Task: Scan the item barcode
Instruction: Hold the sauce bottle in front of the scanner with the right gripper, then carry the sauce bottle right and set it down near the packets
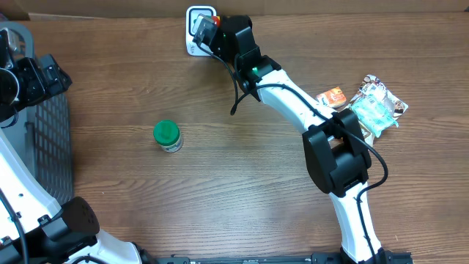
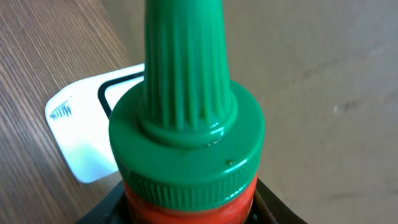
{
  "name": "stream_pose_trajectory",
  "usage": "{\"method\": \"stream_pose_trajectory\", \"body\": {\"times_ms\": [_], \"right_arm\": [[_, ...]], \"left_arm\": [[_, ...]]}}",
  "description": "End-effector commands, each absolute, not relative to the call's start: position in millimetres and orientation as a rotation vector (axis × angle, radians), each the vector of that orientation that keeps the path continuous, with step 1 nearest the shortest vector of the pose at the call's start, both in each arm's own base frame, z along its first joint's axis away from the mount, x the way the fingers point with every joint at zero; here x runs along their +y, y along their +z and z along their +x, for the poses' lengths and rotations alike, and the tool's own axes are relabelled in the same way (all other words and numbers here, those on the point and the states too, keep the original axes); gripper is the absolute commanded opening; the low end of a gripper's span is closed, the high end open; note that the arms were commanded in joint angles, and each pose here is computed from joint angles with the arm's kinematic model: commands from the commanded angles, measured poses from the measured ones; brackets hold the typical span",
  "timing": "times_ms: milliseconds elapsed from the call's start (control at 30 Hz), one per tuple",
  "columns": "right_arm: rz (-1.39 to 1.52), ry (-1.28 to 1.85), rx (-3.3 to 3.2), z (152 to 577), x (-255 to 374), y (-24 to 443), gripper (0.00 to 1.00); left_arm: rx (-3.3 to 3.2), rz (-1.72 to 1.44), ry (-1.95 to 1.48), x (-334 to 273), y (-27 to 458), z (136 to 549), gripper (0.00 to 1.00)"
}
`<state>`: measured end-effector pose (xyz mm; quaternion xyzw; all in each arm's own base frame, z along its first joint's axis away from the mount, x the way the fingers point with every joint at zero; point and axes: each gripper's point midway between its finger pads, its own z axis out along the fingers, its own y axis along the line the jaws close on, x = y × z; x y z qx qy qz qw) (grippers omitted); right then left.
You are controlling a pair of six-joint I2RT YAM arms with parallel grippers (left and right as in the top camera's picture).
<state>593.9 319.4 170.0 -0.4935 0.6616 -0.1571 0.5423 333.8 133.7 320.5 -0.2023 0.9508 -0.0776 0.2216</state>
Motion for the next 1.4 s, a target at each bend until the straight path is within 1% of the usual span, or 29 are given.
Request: {"method": "stream_pose_trajectory", "body": {"times_ms": [0, 167, 367, 467, 633, 767, 967, 1100, 1233, 1367], "right_arm": [[-1.199, -0.426, 1.489, 596.6, 326.8, 185.7, 0.09], [-1.196, -0.419, 1.478, 596.9, 328.7, 187.5, 0.09], [-1.113, -0.405, 1.364, 595.3, 348.1, 220.3, 0.09], [-1.073, -0.325, 1.319, 585.3, 369.4, 233.3, 0.09], [-1.002, -0.093, 1.346, 569.8, 395.4, 236.3, 0.09], [-0.990, -0.058, 1.377, 571.3, 397.8, 222.4, 0.10], [-0.941, -0.119, 1.404, 577.7, 387.2, 224.8, 0.10], [-0.712, -0.063, 1.530, 576.9, 368.4, 248.0, 0.07], [-0.601, 0.047, 1.665, 560.8, 354.4, 267.6, 0.07], [-0.507, 0.122, 1.834, 536.1, 328.0, 281.9, 0.07]], "left_arm": [[2.640, -0.535, -0.216, 133.5, 317.6, 334.9, 1.00], [2.640, -0.535, -0.216, 133.5, 317.6, 334.9, 1.00], [2.640, -0.535, -0.216, 133.5, 317.6, 334.9, 0.99], [2.640, -0.535, -0.216, 133.5, 317.6, 334.9, 1.00], [2.640, -0.535, -0.216, 133.5, 317.6, 334.9, 0.99], [2.640, -0.535, -0.216, 133.5, 317.6, 334.9, 1.00], [2.640, -0.535, -0.216, 133.5, 317.6, 334.9, 1.00], [2.640, -0.535, -0.216, 133.5, 317.6, 334.9, 1.00], [2.640, -0.535, -0.216, 133.5, 317.6, 334.9, 0.99], [2.640, -0.535, -0.216, 133.5, 317.6, 334.9, 1.00]]}}
